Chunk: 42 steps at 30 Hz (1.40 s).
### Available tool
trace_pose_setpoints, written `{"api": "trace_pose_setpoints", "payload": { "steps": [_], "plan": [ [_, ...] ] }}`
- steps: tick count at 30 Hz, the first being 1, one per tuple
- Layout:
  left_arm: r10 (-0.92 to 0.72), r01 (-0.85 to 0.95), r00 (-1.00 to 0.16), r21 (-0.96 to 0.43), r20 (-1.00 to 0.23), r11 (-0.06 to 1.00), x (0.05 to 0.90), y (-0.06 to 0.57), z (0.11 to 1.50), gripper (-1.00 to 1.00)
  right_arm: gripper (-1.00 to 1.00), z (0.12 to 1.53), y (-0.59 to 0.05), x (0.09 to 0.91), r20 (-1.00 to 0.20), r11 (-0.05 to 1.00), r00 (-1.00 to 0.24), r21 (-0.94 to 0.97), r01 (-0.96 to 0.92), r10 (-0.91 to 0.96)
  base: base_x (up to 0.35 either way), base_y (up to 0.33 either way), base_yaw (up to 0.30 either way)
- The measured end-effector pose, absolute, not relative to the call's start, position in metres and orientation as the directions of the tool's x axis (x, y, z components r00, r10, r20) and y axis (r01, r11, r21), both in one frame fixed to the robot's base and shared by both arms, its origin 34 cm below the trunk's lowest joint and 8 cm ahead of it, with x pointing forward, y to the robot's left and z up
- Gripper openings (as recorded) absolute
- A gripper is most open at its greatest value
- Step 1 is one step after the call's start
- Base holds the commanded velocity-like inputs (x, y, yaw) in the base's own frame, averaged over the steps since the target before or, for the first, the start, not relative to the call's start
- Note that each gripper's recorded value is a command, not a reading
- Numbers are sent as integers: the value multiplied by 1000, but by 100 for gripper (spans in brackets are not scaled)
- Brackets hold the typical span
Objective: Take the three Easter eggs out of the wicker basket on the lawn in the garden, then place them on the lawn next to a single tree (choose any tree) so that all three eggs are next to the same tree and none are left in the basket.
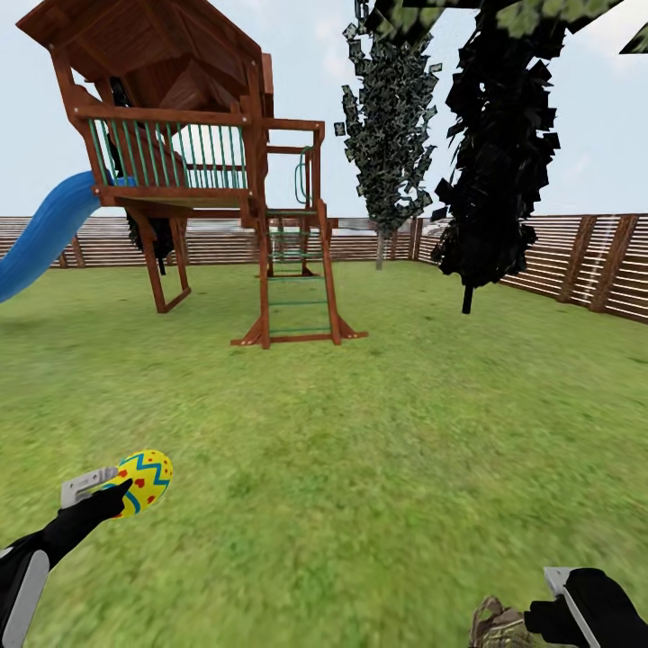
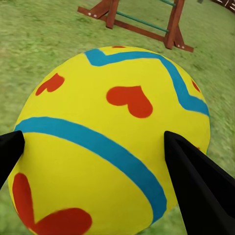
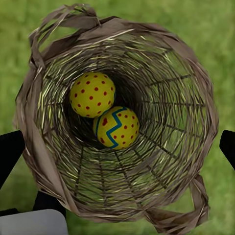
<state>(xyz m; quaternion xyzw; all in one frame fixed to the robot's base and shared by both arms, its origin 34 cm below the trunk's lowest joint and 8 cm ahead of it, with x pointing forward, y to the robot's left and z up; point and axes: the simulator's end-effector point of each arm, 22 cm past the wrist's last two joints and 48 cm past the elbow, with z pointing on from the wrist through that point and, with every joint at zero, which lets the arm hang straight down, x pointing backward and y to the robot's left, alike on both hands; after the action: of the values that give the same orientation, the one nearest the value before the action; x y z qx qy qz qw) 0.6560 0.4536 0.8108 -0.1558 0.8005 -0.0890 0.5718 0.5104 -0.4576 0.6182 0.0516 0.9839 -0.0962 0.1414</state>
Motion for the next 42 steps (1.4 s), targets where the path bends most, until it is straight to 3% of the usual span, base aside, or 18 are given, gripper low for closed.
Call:
{"api": "trace_pose_setpoints", "payload": {
  "steps": [42],
  "plan": [
    [-353, -142, -299, -324, -887, 935, 647, 452, 731, -100, 100, 537, -456, 501, -289, 977, -954, -171, 129, 75, 0, 0, 0]
  ]
}}
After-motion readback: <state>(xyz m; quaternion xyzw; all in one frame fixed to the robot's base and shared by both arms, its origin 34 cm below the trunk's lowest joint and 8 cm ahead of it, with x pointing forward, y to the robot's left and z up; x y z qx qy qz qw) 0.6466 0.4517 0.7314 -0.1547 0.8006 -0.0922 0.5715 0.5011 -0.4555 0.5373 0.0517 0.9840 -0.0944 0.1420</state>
